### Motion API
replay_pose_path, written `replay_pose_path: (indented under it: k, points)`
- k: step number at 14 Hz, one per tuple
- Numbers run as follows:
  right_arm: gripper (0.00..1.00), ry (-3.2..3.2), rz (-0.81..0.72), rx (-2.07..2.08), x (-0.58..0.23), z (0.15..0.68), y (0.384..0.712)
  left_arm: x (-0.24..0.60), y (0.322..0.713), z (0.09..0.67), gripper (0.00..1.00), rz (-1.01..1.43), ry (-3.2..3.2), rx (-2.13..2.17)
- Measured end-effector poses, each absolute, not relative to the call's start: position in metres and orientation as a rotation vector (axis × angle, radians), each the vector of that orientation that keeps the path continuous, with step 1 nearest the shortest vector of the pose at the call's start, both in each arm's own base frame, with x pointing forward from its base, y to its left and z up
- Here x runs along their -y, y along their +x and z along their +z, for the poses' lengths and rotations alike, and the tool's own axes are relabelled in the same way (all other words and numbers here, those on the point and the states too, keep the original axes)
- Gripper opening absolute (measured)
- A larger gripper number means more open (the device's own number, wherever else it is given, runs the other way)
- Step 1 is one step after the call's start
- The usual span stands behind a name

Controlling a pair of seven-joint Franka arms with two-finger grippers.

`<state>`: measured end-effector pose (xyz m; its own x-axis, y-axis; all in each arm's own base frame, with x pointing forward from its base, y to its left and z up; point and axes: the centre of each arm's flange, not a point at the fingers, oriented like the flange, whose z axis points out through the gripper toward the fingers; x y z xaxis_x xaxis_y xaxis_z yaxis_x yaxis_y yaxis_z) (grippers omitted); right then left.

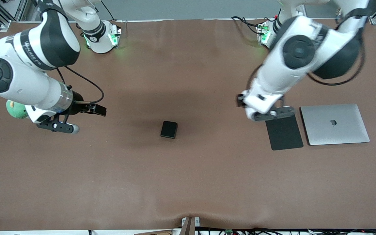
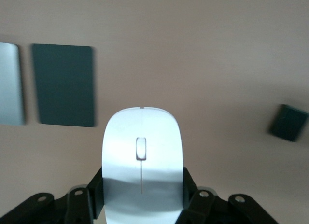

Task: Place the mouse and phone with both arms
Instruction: 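Grasp the mouse with the left gripper and carry it toward the mouse pad, then lower the mouse onto the pad while the right gripper grasps the phone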

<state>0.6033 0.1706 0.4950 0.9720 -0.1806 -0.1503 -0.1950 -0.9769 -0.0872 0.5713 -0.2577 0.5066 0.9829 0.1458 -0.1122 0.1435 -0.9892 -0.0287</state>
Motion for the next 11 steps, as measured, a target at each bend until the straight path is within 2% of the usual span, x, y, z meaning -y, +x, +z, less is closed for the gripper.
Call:
replay_pose_path:
  k: [6, 11]
  points:
    - [1.00, -3.023, 0.234, -0.284, -0.235, 0.450, 0.602, 0.066, 0.579, 0.462, 0.62, 0.258, -3.086, 0.262]
    - [1.00, -3.032, 0.249, -0.321, -0.280, 0.417, 0.595, 0.062, 0.554, 0.320, 0.62, 0.126, -3.161, 0.233]
